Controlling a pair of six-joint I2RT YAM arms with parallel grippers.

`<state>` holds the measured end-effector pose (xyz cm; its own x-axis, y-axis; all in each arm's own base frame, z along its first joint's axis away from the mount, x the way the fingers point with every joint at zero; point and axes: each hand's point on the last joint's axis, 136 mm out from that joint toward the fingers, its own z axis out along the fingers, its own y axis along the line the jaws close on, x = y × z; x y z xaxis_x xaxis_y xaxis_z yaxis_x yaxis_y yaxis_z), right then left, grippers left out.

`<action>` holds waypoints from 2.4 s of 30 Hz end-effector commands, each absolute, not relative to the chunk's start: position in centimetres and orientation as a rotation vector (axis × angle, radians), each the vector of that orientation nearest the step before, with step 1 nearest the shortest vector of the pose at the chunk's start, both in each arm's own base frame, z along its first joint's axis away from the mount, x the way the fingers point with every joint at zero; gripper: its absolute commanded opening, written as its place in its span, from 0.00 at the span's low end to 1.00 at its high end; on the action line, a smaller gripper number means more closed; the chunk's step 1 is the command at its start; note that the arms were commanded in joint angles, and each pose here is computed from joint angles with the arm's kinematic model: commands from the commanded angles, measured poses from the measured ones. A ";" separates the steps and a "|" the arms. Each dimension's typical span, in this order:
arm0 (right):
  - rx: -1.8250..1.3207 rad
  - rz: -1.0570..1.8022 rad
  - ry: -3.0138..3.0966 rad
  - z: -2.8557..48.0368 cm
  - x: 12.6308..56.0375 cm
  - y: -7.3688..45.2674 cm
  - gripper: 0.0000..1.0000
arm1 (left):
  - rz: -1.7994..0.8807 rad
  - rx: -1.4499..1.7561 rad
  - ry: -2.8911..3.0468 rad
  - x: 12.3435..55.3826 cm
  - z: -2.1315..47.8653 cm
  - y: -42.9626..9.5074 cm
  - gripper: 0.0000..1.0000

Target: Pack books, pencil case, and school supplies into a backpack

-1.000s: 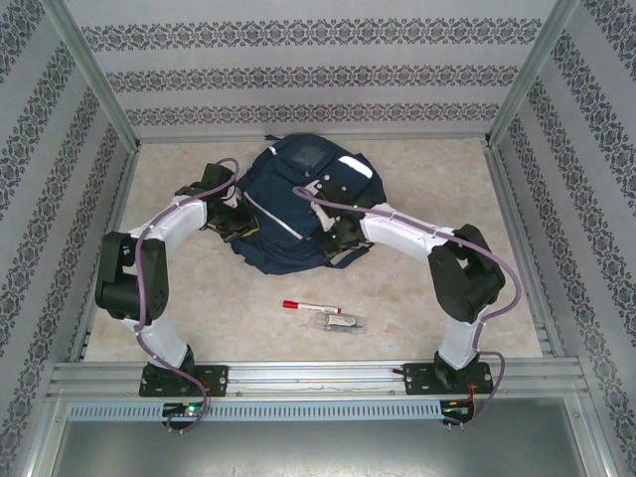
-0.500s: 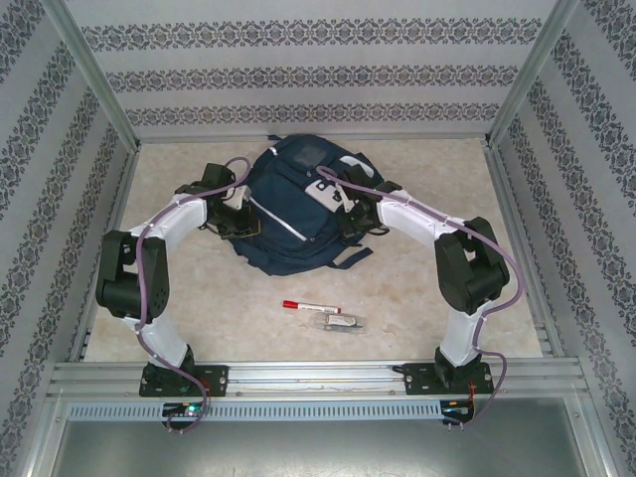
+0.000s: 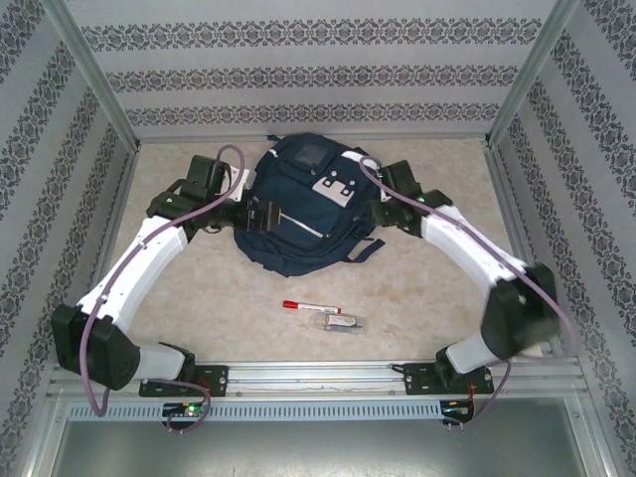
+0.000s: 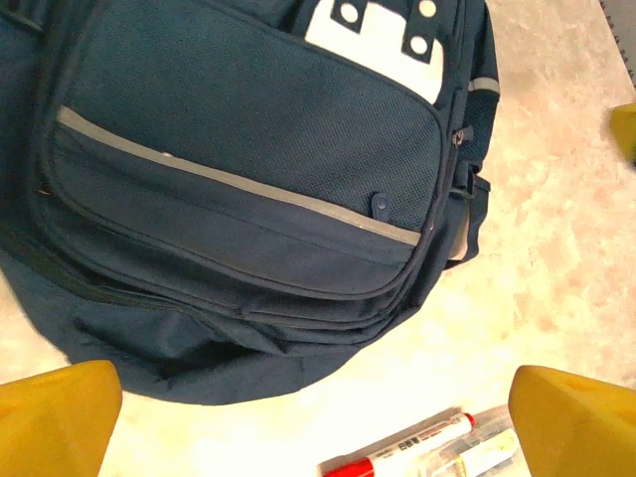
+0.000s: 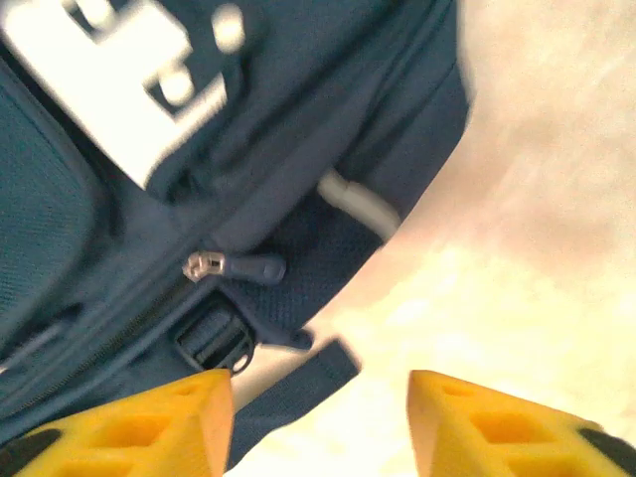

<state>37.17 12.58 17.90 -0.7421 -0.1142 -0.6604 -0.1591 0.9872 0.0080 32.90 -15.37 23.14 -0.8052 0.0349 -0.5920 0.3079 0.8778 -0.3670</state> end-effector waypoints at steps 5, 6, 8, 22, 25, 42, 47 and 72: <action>-0.371 0.159 1.958 23.8 36.1 12.6 0.98 | -0.637 0.316 2.434 32.0 21.0 -15.8 1.00; -0.462 0.228 1.916 23.6 35.5 13.9 0.98 | -0.619 0.328 2.457 32.2 20.2 -16.1 1.00; -0.550 0.310 1.887 23.1 35.1 15.6 0.98 | -0.510 0.322 2.516 32.7 18.1 -16.1 1.00; -1.411 0.572 1.688 14.3 31.9 25.1 0.68 | -0.344 -0.135 2.790 29.2 6.1 -12.2 0.88; -1.485 0.485 1.695 12.2 32.9 25.1 0.59 | -0.350 -0.254 2.851 28.1 2.9 -11.2 0.85; -1.552 0.385 1.693 8.2 35.4 24.3 0.57 | -0.586 -0.374 2.669 28.9 10.8 -12.7 0.86; -1.589 0.334 1.724 6.6 35.6 24.4 0.53 | -0.457 -0.479 2.657 32.4 9.5 -11.3 0.83; -1.749 0.409 1.613 7.6 32.2 26.9 0.29 | -0.383 -0.713 2.898 27.6 -0.6 -10.3 0.80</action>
